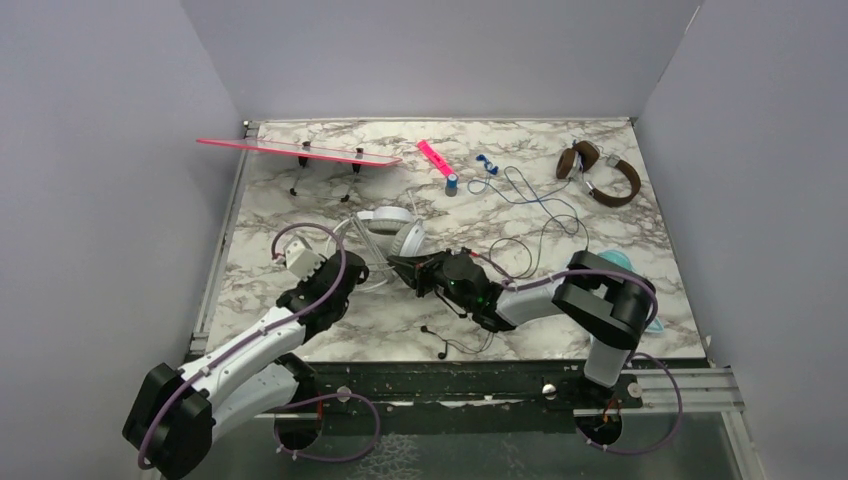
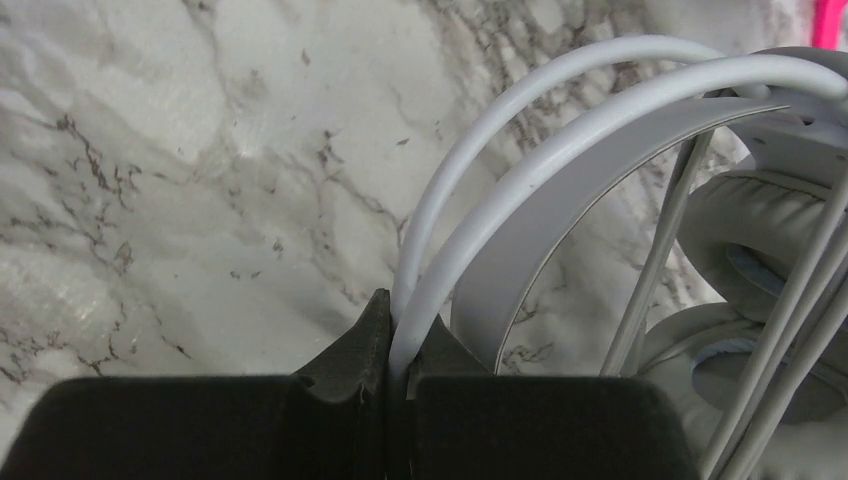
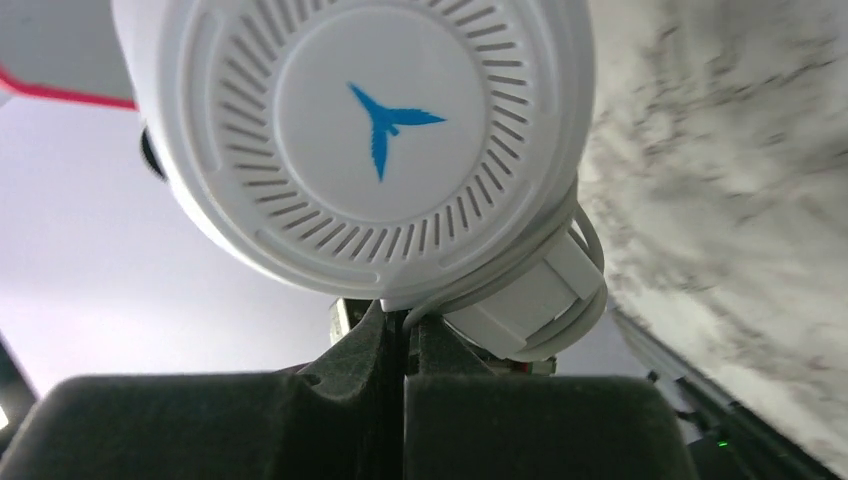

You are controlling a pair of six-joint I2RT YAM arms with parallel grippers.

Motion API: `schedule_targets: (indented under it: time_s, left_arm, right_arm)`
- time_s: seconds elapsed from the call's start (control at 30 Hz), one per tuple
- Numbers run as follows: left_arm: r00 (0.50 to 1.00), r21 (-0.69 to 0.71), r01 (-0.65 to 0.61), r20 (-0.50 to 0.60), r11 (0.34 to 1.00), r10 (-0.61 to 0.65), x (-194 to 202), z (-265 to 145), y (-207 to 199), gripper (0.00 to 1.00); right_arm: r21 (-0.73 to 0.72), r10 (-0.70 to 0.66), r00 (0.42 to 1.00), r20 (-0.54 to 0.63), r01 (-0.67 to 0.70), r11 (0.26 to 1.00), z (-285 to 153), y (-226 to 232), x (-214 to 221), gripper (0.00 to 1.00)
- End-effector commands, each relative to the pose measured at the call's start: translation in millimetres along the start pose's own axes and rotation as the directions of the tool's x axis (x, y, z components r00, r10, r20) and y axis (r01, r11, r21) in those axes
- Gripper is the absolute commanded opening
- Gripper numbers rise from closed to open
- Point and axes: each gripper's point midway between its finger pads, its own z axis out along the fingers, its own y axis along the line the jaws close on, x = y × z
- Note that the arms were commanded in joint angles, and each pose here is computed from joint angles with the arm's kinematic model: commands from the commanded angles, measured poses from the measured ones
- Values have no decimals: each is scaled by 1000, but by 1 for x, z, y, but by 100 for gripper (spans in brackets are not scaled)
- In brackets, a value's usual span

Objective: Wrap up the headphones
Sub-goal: Place the headphones at the center of the board.

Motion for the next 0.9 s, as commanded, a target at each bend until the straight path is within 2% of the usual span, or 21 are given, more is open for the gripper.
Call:
schedule_targets:
  time_s: [0.0, 0.13, 0.4, 0.5, 0.67, 0.8, 0.87]
  left_arm:
    - [957, 73, 52, -289, 996, -29, 58, -19, -13, 0]
    - [950, 59, 38, -310, 998, -18, 65, -18, -8, 0]
    - [911, 7, 65, -409, 998, -56, 93, -21, 15, 0]
    - [895, -2, 92, -438, 996, -83, 100, -24, 20, 4]
    - [873, 15, 83, -484, 996, -65, 104, -34, 20, 25]
    - [852, 55, 64, -523, 996, -26, 100, -50, 15, 56]
    - [838, 59, 65, -546, 996, -23, 98, -59, 14, 66]
  right_arm:
    - [-33, -94, 979, 180, 101, 994, 16, -2, -40, 1]
    - [21, -196, 956, 220, 196, 980, 22, -16, -50, 1]
    - [25, -378, 908, 182, 380, 925, 32, -33, -49, 1]
    - [42, -384, 904, 186, 383, 923, 32, -39, -53, 1]
    - [146, -394, 898, 197, 371, 917, 33, -61, -65, 1]
    - [151, -397, 898, 191, 373, 915, 29, -65, -68, 1]
    - [183, -420, 888, 188, 388, 903, 29, -66, -68, 1]
